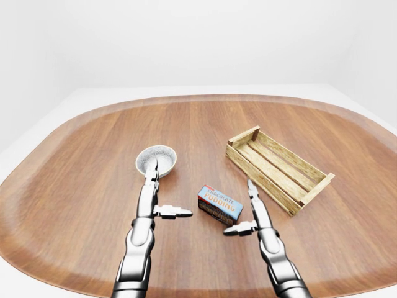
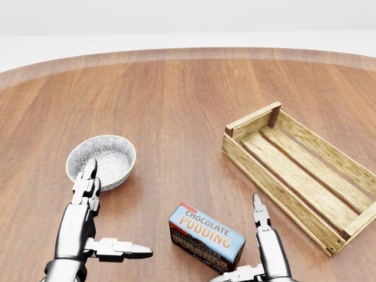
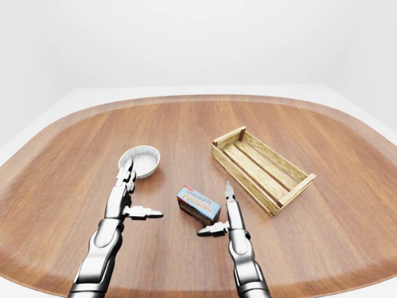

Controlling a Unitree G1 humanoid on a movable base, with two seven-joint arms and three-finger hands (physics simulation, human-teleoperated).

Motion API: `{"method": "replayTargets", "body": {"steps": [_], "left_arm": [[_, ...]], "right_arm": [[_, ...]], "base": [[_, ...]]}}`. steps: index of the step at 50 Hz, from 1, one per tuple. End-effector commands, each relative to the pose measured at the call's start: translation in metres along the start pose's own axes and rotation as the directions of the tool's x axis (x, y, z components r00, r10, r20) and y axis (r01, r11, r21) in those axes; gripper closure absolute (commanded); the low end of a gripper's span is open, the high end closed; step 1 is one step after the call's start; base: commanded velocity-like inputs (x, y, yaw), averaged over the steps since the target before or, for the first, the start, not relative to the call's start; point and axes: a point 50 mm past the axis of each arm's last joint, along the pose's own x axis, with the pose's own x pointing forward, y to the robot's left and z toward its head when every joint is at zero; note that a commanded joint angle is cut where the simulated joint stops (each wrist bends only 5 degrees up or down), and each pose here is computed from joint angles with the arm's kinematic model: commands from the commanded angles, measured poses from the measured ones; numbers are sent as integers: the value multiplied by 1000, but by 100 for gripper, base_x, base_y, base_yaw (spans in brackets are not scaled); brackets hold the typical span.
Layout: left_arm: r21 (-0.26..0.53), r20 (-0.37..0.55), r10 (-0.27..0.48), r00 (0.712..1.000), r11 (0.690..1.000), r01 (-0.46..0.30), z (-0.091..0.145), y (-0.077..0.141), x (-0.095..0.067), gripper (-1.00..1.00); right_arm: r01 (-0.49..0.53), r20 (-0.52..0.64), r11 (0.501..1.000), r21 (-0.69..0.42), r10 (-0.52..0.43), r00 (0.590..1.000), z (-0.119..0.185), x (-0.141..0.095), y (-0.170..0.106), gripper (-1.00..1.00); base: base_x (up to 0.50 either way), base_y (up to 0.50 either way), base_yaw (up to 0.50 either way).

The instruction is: Pick up the chocolate pudding and put it in the tray.

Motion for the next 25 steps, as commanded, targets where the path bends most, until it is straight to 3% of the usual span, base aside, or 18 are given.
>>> {"method": "replayTargets", "body": {"steps": [1,25], "left_arm": [[-26,5,-6,1000,1000,6,0,1,1,-100],[-28,4,-4,1000,1000,4,1,1,1,-100]], "right_arm": [[-8,-57,1000,-23,7,998,-12,4,4,-100],[-28,-129,998,-48,22,991,-25,8,9,-100]], "base": [[0,0,0],[0,0,0]]}}
